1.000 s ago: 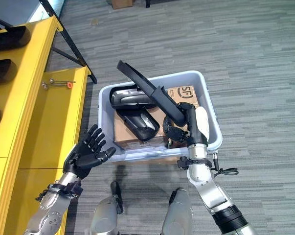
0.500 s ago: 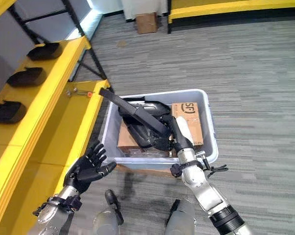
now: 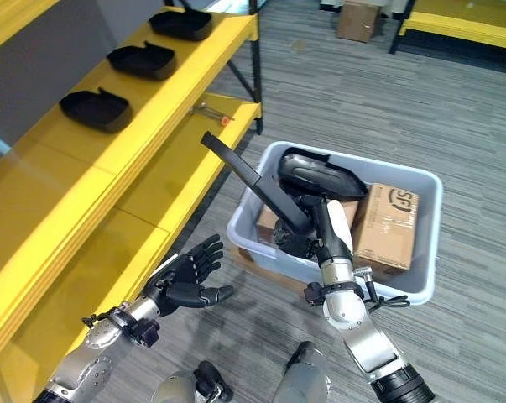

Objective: Move parts from the plastic box to the shelf.

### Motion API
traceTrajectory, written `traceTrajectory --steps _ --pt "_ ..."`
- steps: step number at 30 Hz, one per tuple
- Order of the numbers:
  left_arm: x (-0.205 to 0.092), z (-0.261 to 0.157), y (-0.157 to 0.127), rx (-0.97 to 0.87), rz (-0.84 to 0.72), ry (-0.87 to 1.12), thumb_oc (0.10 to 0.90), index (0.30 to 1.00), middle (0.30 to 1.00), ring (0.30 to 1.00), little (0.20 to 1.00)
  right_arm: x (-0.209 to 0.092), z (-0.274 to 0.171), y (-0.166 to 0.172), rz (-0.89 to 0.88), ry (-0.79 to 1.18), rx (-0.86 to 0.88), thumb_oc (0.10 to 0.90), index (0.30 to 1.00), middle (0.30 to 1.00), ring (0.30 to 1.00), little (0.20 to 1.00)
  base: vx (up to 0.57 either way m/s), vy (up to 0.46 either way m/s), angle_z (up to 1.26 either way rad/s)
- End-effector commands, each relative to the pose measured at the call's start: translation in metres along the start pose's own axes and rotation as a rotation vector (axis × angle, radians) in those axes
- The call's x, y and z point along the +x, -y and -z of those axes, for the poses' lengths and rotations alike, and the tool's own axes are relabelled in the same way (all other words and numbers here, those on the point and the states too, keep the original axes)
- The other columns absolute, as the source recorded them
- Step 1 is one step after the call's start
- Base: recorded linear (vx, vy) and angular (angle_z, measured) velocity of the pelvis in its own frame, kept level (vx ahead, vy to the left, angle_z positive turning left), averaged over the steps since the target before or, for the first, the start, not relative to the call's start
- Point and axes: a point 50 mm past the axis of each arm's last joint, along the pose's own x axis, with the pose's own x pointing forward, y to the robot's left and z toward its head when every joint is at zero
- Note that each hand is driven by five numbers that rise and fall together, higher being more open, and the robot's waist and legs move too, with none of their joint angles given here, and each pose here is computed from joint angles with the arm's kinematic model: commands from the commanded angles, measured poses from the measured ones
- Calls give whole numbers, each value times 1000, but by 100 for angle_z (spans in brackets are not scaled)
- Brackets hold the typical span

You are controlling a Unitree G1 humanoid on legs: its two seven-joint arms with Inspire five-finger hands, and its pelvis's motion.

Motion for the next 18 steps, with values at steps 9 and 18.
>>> traceTrajectory --steps 9,18 --pt "-28 -57 -9 70 -79 371 900 1000 1000 1000 1000 14 -71 23 134 385 23 400 300 300 300 300 -90 215 48" --pt "-26 -58 -7 78 -72 410 900 1000 1000 1000 1000 22 -82 11 92 408 -15 400 300 300 300 300 -41 189 36"
